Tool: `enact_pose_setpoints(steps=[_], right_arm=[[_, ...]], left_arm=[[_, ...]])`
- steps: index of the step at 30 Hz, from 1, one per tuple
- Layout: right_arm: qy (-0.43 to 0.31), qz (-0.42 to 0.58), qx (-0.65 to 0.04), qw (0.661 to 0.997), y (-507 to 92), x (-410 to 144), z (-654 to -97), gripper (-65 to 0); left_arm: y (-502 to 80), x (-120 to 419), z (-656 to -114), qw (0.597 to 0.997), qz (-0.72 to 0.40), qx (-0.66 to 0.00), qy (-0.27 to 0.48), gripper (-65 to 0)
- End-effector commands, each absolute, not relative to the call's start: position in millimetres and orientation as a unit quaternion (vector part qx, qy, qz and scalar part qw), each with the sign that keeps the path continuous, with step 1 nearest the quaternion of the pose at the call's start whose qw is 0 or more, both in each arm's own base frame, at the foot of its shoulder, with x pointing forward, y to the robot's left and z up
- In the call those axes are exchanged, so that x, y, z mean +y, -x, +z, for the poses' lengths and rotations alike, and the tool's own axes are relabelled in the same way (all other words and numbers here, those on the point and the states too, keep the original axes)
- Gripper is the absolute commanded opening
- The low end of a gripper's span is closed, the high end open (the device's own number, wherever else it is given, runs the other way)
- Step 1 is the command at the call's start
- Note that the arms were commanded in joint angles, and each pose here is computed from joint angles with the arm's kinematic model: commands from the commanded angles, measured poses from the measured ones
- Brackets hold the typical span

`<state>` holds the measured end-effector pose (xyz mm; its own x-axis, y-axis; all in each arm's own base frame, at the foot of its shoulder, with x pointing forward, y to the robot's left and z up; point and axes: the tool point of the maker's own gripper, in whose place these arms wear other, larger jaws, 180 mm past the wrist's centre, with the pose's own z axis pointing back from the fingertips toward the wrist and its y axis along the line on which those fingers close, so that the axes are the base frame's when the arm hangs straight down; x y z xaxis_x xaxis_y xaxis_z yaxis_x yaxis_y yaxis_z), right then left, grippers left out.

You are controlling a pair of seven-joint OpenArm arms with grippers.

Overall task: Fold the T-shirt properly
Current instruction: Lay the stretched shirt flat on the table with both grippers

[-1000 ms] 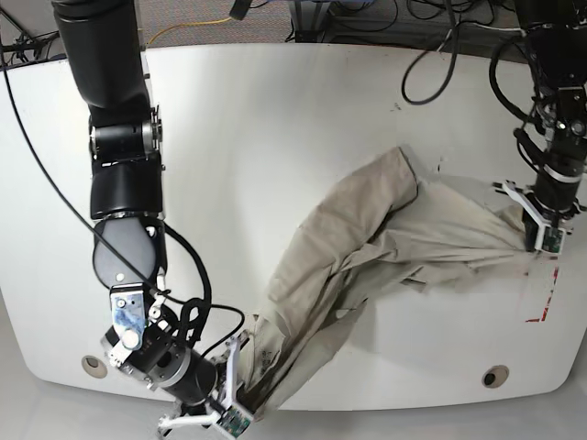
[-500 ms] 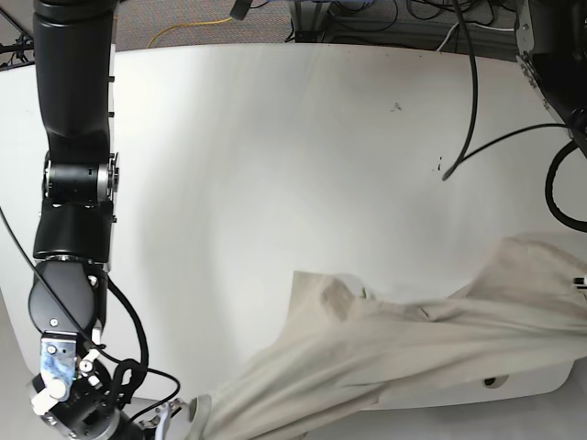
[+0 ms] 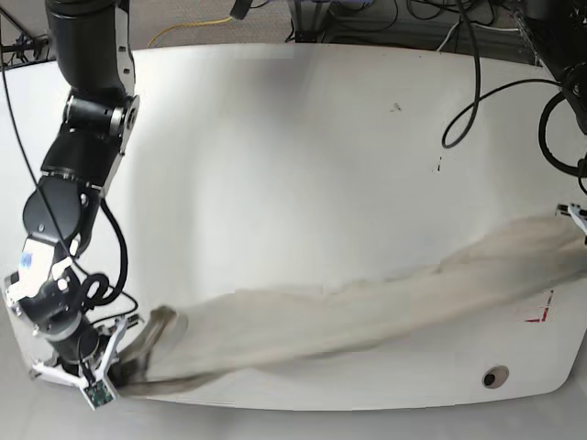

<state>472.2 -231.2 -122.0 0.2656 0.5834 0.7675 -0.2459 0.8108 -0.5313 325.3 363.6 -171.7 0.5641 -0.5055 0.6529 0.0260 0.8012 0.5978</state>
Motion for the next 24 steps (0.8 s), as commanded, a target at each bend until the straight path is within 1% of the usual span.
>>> enact_pose_setpoints(steps=[1, 6, 8, 12, 17, 21, 24], right_arm=[[0.171, 0.244, -0.552, 0.779, -455.6, -244.9, -126.1, -65.0], [0.142, 0.218, -0.508, 0.821, -416.8, -249.0, -195.0, -65.0], [0.124, 0.202, -0.479, 0.845, -396.1, -249.8, -231.7, -65.0], [0.102, 0.169, -0.426, 0.883, -354.1, -259.5, -287.4, -65.0], [0.086, 0.141, -0.379, 0.911, -314.6, -264.6, -328.1, -65.0], [0.092, 0.139, -0.350, 0.922, -276.8, -265.9, -343.8, -62.6], [0.083, 0.134, -0.342, 0.926, -265.2, -258.2, -351.3, -62.3]], left_arm=[[-313.3, 368.2, -180.8, 0.845, -0.155, -0.429, -0.279, -65.0], [-282.8, 370.4, -221.5, 0.872, -0.181, -0.370, -0.267, -65.0], [-266.8, 365.4, -246.0, 0.886, -0.191, -0.339, -0.252, -65.0], [-241.3, 348.3, -281.8, 0.898, -0.205, -0.328, -0.211, -65.0], [-215.3, 334.4, -305.5, 0.902, -0.227, -0.322, -0.177, -65.0], [-186.5, 334.0, -323.4, 0.914, -0.235, -0.286, -0.165, -65.0], [-175.4, 335.8, -332.0, 0.921, -0.233, -0.269, -0.159, -65.0]])
